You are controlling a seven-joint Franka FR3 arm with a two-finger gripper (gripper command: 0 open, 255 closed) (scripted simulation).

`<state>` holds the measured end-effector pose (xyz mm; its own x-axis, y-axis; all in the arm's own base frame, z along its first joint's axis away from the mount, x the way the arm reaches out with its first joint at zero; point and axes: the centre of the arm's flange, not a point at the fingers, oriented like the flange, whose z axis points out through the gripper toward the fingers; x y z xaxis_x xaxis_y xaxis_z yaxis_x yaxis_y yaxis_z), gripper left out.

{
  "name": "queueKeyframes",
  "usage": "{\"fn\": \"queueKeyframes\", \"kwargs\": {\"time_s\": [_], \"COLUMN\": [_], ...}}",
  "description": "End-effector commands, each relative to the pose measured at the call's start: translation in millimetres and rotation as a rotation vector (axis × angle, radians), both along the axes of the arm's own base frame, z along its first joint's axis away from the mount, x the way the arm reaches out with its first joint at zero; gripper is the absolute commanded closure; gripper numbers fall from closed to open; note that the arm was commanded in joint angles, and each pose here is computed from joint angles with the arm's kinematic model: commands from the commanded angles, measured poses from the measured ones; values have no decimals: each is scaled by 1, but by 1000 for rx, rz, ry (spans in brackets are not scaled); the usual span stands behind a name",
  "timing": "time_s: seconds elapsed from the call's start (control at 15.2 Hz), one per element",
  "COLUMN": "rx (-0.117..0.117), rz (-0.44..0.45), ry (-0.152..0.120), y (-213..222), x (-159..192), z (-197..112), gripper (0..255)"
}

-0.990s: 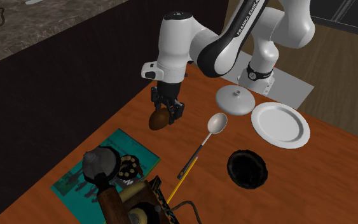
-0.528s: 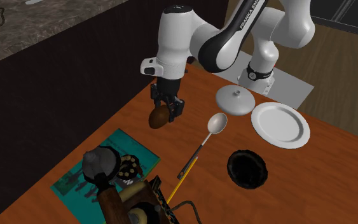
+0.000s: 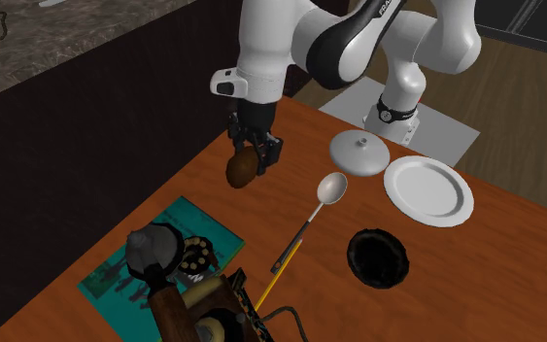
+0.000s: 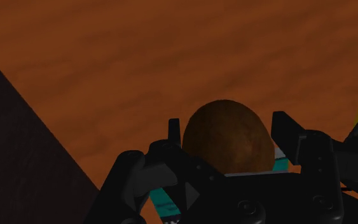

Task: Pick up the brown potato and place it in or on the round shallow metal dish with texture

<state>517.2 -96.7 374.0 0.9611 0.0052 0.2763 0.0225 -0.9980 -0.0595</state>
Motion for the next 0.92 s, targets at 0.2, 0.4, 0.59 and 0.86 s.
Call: {"fn": "queueKeyframes", "kwargs": {"time_s": [0.2, 0.4, 0.59, 0.86], "rx": [0, 0, 0, 0], "rz": [0, 0, 0, 0], "ry": [1, 1, 1, 1], "y": [0, 0, 0, 26], "x": [0, 0, 0, -6], "z": [26, 42, 58, 63], "gripper": [255, 255, 255, 255]}}
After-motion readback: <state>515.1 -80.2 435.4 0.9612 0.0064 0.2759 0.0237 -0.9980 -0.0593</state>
